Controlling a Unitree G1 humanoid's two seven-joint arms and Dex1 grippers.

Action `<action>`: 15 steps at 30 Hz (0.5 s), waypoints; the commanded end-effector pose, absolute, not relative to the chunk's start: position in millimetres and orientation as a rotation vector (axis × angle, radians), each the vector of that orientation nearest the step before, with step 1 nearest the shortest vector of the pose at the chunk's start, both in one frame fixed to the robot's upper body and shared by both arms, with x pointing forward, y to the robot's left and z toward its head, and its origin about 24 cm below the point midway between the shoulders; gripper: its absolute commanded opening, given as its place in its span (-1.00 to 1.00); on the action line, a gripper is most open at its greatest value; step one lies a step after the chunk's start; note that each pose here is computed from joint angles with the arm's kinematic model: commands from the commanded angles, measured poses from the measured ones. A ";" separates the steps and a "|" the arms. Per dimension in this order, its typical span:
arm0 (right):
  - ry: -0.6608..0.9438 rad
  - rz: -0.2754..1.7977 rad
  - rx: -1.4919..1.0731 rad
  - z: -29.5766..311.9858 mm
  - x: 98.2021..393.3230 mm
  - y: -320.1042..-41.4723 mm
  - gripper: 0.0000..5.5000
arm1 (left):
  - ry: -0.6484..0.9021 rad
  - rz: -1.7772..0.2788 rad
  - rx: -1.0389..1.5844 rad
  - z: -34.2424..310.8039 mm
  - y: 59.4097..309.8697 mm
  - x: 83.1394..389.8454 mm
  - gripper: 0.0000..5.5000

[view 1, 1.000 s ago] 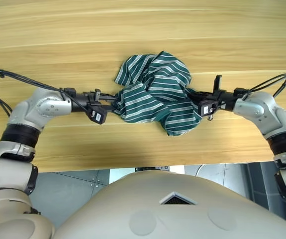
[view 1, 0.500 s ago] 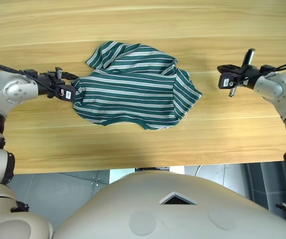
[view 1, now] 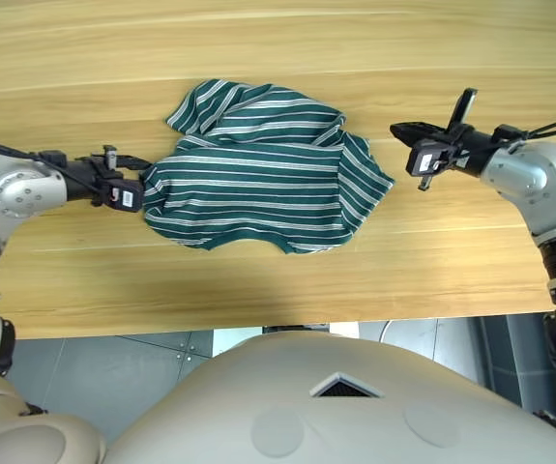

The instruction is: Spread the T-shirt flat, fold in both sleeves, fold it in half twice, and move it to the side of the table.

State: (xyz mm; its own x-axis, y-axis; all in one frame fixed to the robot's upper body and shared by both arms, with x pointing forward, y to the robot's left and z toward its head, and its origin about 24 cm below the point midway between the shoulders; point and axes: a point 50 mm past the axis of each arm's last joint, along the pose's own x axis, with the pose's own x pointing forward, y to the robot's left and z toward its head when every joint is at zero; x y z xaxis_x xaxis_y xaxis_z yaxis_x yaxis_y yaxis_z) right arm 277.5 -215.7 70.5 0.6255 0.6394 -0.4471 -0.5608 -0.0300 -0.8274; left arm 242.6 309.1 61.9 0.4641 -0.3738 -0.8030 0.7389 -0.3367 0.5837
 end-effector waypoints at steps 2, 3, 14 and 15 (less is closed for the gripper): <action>-0.097 0.970 -1.242 74.4 274.3 -211.1 -1.00 | 0.271 -1.173 1.475 80.7 310.4 227.8 -0.38; -0.100 0.978 -1.239 73.4 274.1 -208.6 -1.00 | 0.165 -1.163 1.417 93.0 300.8 227.6 -0.38; -0.158 1.106 -1.144 66.1 257.9 -179.8 -0.89 | -0.187 -0.998 1.169 148.1 282.0 237.7 -0.18; -0.168 1.137 -1.124 66.7 253.2 -176.8 -0.82 | -0.183 -1.032 1.147 147.4 280.2 232.8 -0.10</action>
State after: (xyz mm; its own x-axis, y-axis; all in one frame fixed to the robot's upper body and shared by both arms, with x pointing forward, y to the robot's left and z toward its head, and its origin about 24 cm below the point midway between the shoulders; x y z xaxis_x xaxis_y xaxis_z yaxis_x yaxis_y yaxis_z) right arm 260.7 -181.6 65.9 0.5140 0.7532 -0.4105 -0.6085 -0.0172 -0.7934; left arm 239.9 282.3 146.3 0.5902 -0.7245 -0.3560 0.5506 0.0388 0.8339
